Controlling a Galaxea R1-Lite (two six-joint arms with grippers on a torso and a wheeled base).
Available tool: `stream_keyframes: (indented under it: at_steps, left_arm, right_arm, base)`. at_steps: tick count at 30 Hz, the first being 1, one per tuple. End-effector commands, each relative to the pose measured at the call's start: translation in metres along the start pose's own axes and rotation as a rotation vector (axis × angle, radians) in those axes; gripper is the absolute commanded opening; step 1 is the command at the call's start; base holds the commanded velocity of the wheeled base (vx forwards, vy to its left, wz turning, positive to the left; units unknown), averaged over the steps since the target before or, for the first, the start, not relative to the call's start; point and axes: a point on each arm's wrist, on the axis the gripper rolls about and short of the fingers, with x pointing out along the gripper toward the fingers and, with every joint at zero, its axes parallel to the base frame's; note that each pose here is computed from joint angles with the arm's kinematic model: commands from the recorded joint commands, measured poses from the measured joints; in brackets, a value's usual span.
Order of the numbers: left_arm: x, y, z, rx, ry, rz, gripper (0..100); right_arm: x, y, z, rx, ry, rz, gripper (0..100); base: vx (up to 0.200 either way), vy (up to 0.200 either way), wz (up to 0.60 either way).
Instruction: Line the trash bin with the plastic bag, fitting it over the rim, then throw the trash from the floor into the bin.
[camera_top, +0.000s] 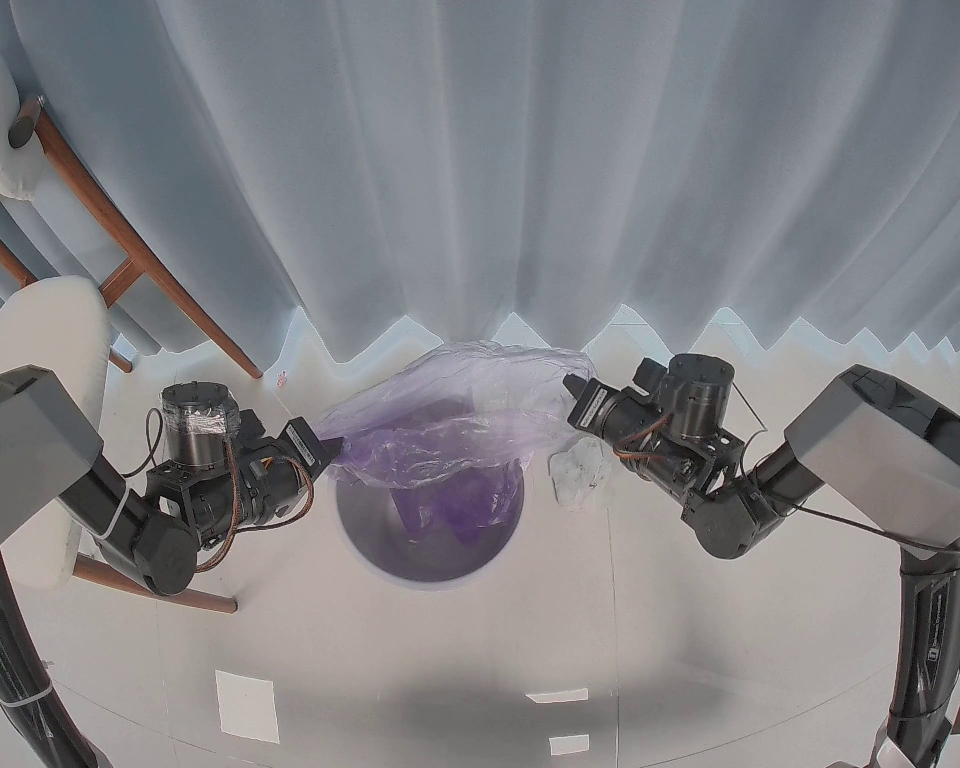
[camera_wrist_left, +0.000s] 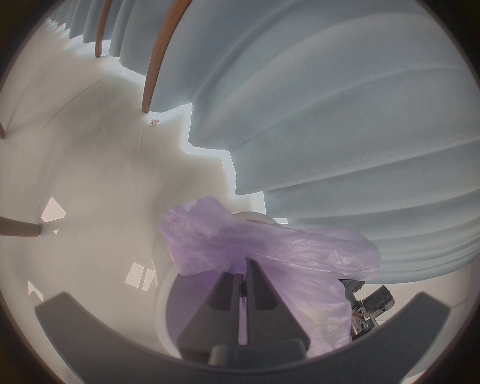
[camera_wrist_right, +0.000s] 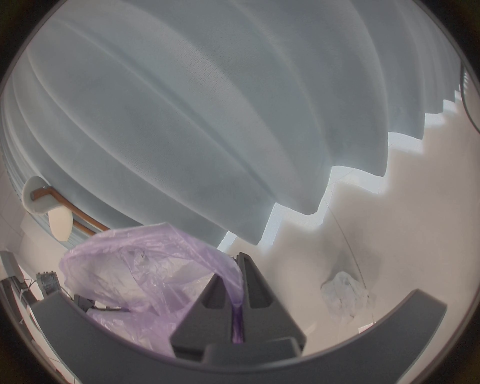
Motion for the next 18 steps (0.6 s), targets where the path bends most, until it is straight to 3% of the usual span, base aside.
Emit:
stream_keyframes:
  at_steps: [1,5,6,12,13,18]
  left_arm:
    - [0.002,0.001,0.006,-0.016,-0.02,-0.002,0]
    - [0.001,-0.002,0.003,-0.014,-0.012,-0.008,0]
    - [0.001,-0.003,0.001,-0.012,-0.006,-0.011,0]
    - [0.001,-0.005,-0.002,-0.009,0.003,-0.014,0]
    - [0.0,-0.005,-0.004,-0.009,0.007,-0.014,0]
    - [-0.003,-0.01,-0.013,0.002,0.039,-0.024,0]
  right_arm:
    - [0.017,0.012,0.022,0.002,-0.045,-0.002,0]
    - [0.021,0.012,0.022,0.005,-0.023,-0.016,0]
    - [0.019,0.012,0.021,0.007,-0.009,-0.022,100]
    - [-0.014,0.021,0.021,0.098,0.121,-0.039,100]
    - [-0.033,0.03,0.019,0.156,0.182,-0.04,100]
    - [-0.074,0.044,0.002,0.195,0.329,-0.082,100]
  base:
    - [0.0,0.0,0.0]
    - [0.0,0.0,0.0]
    - [0.0,0.0,0.0]
    - [0.0,0.0,0.0]
    - [0.0,0.0,0.0]
    - [0.0,0.0,0.0]
